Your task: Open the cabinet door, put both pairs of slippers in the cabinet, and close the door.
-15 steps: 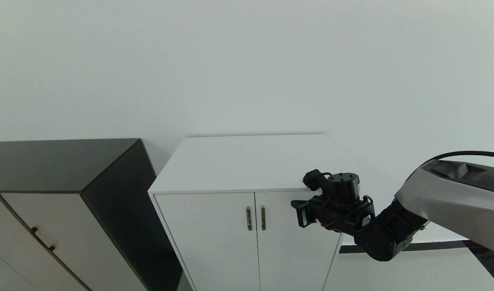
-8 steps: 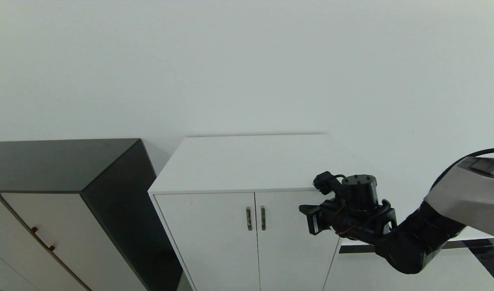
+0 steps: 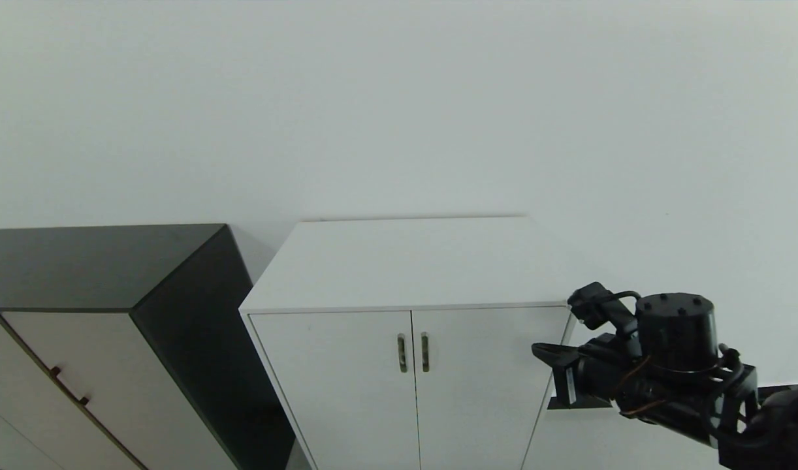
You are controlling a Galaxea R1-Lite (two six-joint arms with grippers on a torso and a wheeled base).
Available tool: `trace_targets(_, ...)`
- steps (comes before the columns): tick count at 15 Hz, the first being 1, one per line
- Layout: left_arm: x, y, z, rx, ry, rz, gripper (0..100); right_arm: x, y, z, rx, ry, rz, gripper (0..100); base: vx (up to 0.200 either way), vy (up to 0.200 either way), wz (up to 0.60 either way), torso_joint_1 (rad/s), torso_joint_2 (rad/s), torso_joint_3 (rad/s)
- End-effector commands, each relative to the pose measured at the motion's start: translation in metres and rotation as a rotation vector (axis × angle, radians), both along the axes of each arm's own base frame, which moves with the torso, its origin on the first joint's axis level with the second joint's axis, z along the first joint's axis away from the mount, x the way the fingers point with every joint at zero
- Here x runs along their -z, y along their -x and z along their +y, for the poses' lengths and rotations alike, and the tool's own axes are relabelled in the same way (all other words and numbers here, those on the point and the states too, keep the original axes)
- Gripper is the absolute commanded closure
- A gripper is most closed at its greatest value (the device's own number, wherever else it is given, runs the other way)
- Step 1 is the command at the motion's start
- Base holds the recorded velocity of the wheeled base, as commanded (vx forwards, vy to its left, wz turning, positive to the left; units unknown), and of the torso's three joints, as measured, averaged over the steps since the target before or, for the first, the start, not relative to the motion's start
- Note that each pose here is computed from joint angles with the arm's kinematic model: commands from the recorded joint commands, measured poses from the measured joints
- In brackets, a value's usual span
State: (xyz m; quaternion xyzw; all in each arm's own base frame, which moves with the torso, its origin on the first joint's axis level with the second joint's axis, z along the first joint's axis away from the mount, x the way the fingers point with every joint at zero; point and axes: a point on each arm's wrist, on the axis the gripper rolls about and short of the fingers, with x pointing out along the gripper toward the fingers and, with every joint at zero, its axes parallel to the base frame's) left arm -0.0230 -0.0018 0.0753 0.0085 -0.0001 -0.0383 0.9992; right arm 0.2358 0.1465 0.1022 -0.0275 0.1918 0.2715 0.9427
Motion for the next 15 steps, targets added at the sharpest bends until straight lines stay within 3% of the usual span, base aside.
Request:
trace_targets(1, 0.000, 0.000, 0.000, 0.000, 0.000, 0.001, 100, -0.013, 0.025, -0.018, 0.041, -0.003, -0.034, 100, 0.000, 0.000, 0.00, 0.000, 0.00, 0.000)
trace_targets(3, 0.000, 0.000, 0.000, 0.000, 0.000, 0.001, 100, -0.013, 0.043, -0.031, 0.106, 0.023, -0.041, 100, 0.000, 0.000, 0.00, 0.000, 0.00, 0.000)
trace_targets(6, 0.000, 0.000, 0.000, 0.000, 0.000, 0.001, 100, -0.013, 0.095, -0.068, 0.310, 0.087, -0.095, 100, 0.000, 0.000, 0.00, 0.000, 0.00, 0.000)
trace_targets(9, 0.000, 0.000, 0.000, 0.000, 0.000, 0.001, 100, -0.005, 0.140, -0.101, 0.438, 0.147, -0.081, 100, 0.000, 0.000, 0.00, 0.000, 0.00, 0.000)
trace_targets(12, 0.000, 0.000, 0.000, 0.000, 0.000, 0.001, 100, -0.010, 0.183, -0.127, 0.449, 0.143, -0.089, 100, 0.000, 0.000, 0.00, 0.000, 0.00, 0.000)
trace_targets(15, 0.000, 0.000, 0.000, 0.000, 0.000, 0.001, 100, -0.009, 0.197, -0.138, 0.513, 0.152, -0.074, 100, 0.000, 0.000, 0.00, 0.000, 0.00, 0.000)
